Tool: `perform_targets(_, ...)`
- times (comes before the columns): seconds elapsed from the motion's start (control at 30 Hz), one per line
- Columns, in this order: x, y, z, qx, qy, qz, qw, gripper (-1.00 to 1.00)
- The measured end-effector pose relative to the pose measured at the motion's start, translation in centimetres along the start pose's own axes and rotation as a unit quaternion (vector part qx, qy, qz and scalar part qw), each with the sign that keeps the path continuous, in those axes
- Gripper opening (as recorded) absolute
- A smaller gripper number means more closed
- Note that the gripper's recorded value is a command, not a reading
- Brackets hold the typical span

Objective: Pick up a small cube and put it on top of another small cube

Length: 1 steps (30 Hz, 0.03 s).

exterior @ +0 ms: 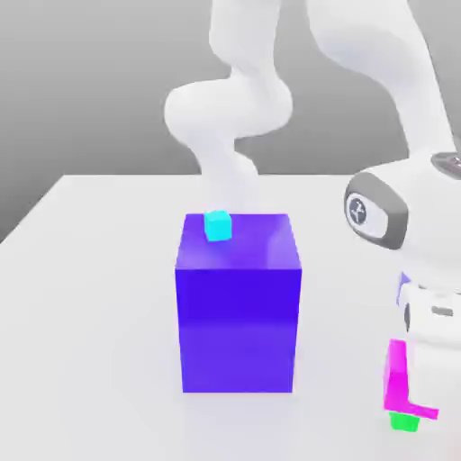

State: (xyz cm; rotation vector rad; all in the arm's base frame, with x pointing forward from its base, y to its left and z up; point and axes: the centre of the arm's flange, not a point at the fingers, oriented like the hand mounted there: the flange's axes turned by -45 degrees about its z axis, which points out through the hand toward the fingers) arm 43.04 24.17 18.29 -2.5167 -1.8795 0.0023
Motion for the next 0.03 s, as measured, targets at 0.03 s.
perform_targets(0.03,0.0,0.0,0.0,0.0,0.0,0.0,1.0,1.0)
